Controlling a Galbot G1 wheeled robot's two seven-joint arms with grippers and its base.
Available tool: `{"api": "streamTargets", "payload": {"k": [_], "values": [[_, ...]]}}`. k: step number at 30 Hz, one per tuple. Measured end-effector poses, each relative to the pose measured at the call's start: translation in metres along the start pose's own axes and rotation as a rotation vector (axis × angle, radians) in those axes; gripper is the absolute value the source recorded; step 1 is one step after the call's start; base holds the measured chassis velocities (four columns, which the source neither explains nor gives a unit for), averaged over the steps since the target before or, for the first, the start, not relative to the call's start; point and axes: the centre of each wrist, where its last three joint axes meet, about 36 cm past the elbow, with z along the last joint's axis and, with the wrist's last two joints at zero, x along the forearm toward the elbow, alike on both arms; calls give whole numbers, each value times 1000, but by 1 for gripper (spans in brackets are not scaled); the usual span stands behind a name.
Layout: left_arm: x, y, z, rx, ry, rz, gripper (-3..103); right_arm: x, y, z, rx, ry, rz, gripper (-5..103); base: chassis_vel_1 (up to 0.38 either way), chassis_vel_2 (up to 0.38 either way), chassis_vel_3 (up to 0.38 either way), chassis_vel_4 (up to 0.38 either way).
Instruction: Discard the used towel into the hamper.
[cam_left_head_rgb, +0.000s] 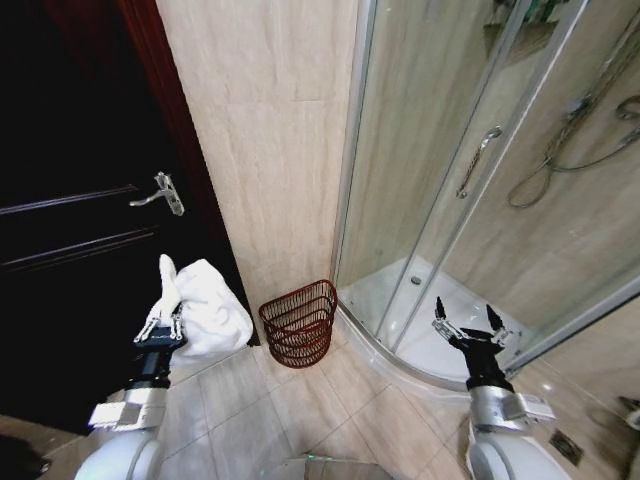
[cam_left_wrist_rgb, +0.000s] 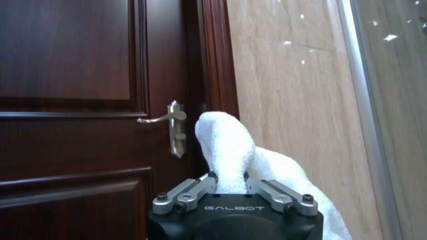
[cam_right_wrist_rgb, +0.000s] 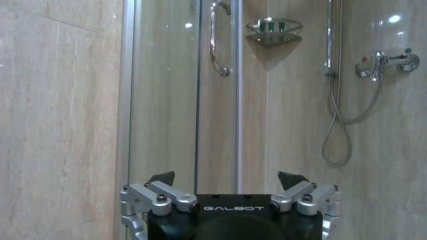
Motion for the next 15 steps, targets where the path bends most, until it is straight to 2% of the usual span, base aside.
{"api": "streamTargets", "payload": {"k": [15], "values": [[-1,-5,7,18,10,-10,7,0,-6,17,5,48,12,100,0,0,0,0]]}}
